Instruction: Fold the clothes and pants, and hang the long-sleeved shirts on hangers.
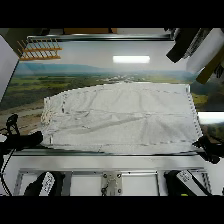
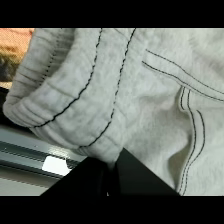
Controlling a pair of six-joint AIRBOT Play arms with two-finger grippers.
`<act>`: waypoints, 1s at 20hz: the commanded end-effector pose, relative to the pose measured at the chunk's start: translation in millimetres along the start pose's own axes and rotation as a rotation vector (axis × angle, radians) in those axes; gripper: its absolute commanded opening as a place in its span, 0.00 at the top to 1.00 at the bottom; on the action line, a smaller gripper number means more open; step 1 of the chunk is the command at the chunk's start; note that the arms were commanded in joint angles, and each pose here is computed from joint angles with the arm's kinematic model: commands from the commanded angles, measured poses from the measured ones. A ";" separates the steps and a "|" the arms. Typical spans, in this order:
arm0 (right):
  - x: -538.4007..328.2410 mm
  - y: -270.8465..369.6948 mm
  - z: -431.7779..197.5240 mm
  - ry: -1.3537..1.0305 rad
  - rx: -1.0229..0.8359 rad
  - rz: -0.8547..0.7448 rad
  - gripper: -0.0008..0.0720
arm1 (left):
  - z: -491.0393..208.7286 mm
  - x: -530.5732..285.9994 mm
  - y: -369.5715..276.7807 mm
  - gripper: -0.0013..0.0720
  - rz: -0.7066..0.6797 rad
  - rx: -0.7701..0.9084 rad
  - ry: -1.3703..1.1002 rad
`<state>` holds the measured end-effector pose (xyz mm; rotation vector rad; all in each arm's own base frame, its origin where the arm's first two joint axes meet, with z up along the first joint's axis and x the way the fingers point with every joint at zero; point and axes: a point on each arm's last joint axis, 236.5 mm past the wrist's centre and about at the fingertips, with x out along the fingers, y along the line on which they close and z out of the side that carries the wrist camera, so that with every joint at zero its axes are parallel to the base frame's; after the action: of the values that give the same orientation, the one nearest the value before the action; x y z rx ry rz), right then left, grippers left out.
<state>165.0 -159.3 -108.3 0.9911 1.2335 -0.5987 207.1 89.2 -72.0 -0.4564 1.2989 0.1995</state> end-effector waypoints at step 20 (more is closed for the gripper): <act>-10.1 -6.1 2.6 0.032 -0.113 -0.076 0.96 | 7.3 -6.7 0.2 0.95 0.004 0.007 -0.016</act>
<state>164.8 -159.6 -113.9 0.9529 1.2737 -0.5771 209.9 91.9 -69.5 -0.4503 1.2872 0.2046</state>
